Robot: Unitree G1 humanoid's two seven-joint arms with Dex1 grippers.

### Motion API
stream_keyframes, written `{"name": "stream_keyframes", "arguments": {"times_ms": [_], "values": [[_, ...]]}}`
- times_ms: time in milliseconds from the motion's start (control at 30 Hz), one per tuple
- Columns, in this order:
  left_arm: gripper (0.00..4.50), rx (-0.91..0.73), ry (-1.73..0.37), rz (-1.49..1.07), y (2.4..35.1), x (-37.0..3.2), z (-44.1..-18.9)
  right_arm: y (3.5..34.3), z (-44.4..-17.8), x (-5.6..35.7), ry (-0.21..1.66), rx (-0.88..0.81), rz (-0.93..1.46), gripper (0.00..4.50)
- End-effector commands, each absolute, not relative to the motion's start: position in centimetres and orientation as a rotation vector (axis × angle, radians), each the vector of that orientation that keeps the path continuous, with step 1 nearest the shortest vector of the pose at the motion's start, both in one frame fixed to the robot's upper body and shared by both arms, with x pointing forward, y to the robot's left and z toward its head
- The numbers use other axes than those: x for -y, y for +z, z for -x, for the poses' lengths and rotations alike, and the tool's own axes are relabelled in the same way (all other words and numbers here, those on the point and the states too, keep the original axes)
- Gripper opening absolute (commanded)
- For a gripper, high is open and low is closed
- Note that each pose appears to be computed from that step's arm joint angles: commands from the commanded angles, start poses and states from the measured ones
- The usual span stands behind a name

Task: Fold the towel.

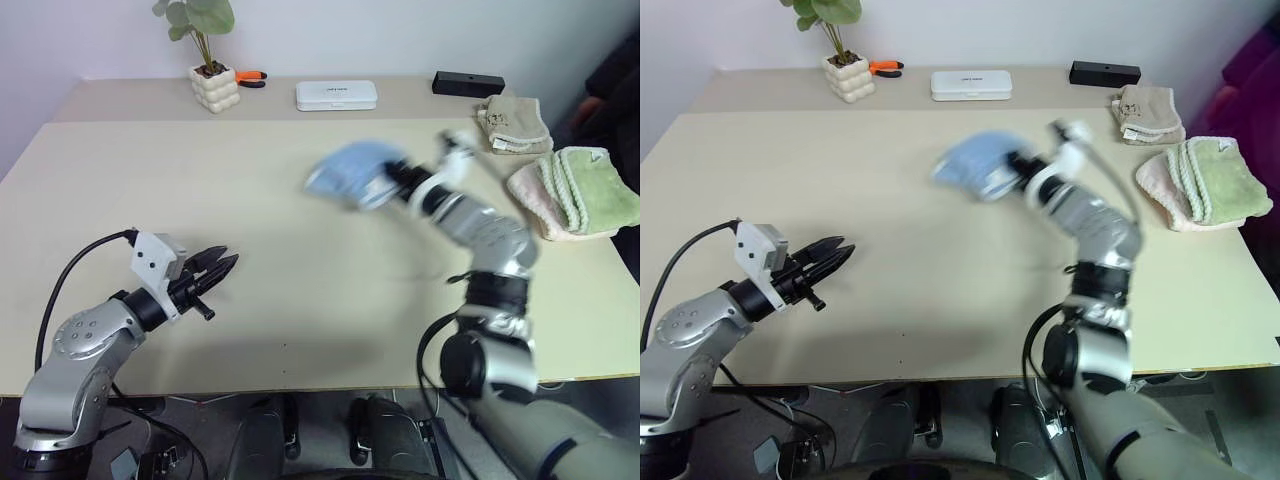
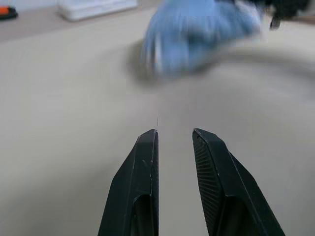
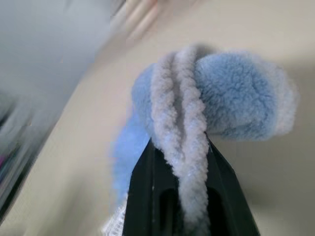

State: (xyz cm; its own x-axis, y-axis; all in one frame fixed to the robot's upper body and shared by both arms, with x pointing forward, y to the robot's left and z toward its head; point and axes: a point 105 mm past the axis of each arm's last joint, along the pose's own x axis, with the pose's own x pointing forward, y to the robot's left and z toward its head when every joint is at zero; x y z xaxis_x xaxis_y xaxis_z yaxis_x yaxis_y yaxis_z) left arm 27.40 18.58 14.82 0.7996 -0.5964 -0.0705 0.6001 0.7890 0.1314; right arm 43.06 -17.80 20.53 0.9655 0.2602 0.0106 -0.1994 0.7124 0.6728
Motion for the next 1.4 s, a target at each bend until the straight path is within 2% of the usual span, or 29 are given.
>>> {"name": "stream_keyframes", "arguments": {"times_ms": [33, 133, 333, 433, 467, 500, 567, 700, 733, 933, 1033, 1100, 1233, 1400], "values": [[1.05, 0.013, -0.687, -0.146, 15.4, -17.0, -28.2, 20.0, -43.1, 24.6, -0.011, -0.003, -0.848, 0.03], [1.05, 0.028, -0.711, -0.138, 15.6, -16.2, -28.7, 17.8, -42.3, 27.5, -0.145, -0.04, -0.898, 0.03], [1.05, 0.01, -0.755, -0.134, 15.0, -15.1, -28.7, 13.6, -40.5, 28.4, -0.261, -0.172, -0.916, 0.03], [1.05, 0.007, -0.757, -0.134, 14.8, -15.0, -28.7, 13.3, -40.0, 28.5, -0.274, -0.186, -0.918, 0.03], [1.05, 0.006, -0.757, -0.134, 14.8, -14.9, -28.7, 13.5, -39.8, 28.5, -0.267, -0.177, -0.923, 0.55], [1.05, 0.006, -0.756, -0.133, 14.7, -14.9, -28.7, 13.7, -39.7, 28.5, -0.26, -0.166, -0.924, 0.71], [1.05, 0.004, -0.756, -0.132, 14.6, -14.9, -28.6, 14.2, -39.4, 28.6, -0.248, -0.149, -0.904, 1.52], [1.05, 0.01, -0.714, -0.135, 14.7, -15.4, -28.9, 15.6, -38.1, 30.2, -0.275, -0.091, -0.733, 3.66], [1.05, 0.017, -0.677, -0.143, 14.7, -16.2, -29.2, 16.3, -37.5, 30.8, -0.289, -0.061, -0.66, 4.07], [1.05, 0.041, -0.461, -0.223, 14.3, -19.5, -30.6, 19.9, -36.6, 31.6, -0.235, 0.035, -0.288, 4.07], [1.05, 0.058, -0.386, -0.226, 14.6, -21.4, -30.5, 22.2, -37.2, 27.9, -0.017, 0.091, -0.008, 4.07], [1.05, 0.067, -0.37, -0.226, 14.9, -21.8, -30.2, 22.7, -37.3, 25.6, 0.127, 0.105, 0.057, 4.07], [1.05, 0.062, -0.354, -0.248, 15.1, -23.3, -29.1, 21.0, -36.2, 18.9, 0.531, 0.07, 0.253, 4.07], [1.05, 0.053, -0.338, -0.254, 15.3, -24.2, -27.7, 18.4, -36.0, 16.6, 0.709, 0.003, 0.32, 4.07]]}}
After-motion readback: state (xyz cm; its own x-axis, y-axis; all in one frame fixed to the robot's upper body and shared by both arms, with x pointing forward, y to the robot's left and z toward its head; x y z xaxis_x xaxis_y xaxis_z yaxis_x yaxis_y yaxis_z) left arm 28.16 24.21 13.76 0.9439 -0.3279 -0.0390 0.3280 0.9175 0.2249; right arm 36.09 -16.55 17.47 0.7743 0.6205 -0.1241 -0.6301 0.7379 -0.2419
